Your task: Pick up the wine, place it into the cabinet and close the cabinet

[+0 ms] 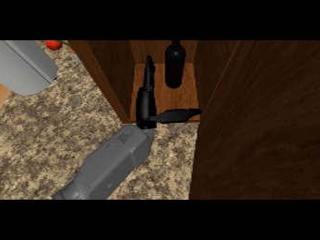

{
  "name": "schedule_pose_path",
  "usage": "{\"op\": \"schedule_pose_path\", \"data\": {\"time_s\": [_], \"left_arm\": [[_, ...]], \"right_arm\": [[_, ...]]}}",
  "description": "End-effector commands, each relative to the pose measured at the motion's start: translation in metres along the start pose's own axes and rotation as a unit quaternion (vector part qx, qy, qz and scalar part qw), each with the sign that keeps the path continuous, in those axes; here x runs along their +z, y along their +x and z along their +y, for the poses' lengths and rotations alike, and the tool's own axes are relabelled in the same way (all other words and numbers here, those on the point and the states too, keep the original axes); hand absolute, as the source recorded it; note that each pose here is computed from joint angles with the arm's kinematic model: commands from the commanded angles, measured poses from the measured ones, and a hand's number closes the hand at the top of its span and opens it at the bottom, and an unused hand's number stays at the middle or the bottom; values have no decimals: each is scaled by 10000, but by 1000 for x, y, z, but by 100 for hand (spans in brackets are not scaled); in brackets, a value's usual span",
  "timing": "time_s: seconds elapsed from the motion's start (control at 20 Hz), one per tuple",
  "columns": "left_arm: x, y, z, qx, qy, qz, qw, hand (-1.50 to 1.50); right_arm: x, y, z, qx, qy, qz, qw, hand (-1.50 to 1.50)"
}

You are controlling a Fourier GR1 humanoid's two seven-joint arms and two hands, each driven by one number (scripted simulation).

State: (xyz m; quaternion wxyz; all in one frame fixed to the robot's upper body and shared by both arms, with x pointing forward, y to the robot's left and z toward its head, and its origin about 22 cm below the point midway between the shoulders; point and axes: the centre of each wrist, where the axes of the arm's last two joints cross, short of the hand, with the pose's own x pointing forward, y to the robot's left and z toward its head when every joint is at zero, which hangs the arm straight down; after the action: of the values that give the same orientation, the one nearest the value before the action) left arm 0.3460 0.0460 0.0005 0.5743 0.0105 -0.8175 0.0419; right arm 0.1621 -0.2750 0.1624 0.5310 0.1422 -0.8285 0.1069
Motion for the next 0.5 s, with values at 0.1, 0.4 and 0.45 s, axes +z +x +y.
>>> {"op": "schedule_pose_path", "data": {"time_s": [0.1, 0.4, 0.45], "left_arm": [[54, 9, -4, 533, -107, -74, 9985, -150], [99, 34, 21, 749, -342, 44, 9966, -150], [117, 39, 0, 863, -242, 61, 9960, -150]], "right_arm": [[5, 14, 3, 218, -191, -59, 9996, -150], [11, 21, -1, 253, -206, -10, 9995, -150], [23, 16, -6, 283, -261, -12, 9993, -150]]}}
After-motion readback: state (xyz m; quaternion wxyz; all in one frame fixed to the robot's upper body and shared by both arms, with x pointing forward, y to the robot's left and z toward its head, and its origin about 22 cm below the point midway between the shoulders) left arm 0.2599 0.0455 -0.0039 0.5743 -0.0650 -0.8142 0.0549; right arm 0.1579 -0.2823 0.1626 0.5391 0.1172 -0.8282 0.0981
